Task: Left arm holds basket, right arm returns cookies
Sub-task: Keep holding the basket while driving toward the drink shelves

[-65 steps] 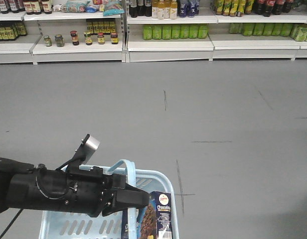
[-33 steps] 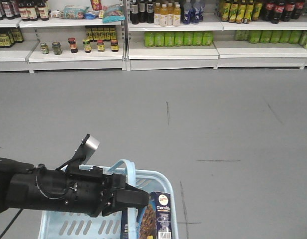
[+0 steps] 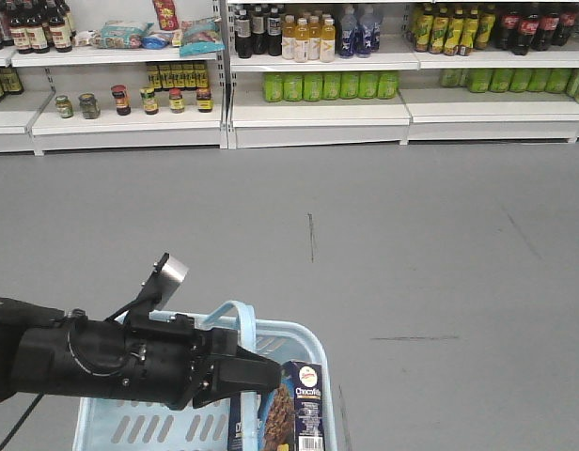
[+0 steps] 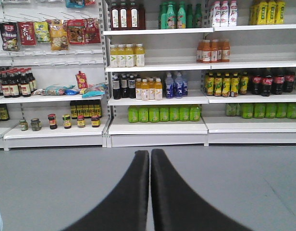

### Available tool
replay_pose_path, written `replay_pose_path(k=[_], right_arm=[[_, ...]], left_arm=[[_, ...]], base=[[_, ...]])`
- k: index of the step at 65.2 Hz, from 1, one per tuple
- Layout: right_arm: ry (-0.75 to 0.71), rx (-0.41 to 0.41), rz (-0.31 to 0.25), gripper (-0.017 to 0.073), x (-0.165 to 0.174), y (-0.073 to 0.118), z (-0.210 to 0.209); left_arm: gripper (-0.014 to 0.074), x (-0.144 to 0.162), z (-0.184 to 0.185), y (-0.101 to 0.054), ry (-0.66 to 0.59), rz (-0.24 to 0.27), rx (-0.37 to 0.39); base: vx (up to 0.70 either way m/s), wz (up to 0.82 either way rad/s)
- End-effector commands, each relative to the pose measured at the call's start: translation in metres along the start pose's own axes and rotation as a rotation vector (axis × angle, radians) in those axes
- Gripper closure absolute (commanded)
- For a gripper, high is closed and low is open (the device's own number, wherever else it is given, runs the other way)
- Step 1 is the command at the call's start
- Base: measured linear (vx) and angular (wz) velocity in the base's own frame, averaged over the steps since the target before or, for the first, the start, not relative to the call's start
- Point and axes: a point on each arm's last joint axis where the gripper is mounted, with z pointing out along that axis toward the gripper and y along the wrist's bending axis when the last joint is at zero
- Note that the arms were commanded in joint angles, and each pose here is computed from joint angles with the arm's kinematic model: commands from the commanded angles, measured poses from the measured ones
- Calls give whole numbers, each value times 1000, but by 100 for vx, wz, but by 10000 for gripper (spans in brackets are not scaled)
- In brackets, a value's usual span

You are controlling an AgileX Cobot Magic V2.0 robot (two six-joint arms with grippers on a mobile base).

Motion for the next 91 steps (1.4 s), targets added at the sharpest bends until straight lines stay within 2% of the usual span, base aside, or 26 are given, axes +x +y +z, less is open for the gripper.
replay_pose_path(k=[1,91], right_arm=[[-86,-2,-10,567,-7,0,-1],[-86,-2,-10,567,-7,0,-1]], left_arm=[[601,-6,-7,-25,-51,10,131],[601,-6,-7,-25,-51,10,131]], base=[[29,-6],[26,2]])
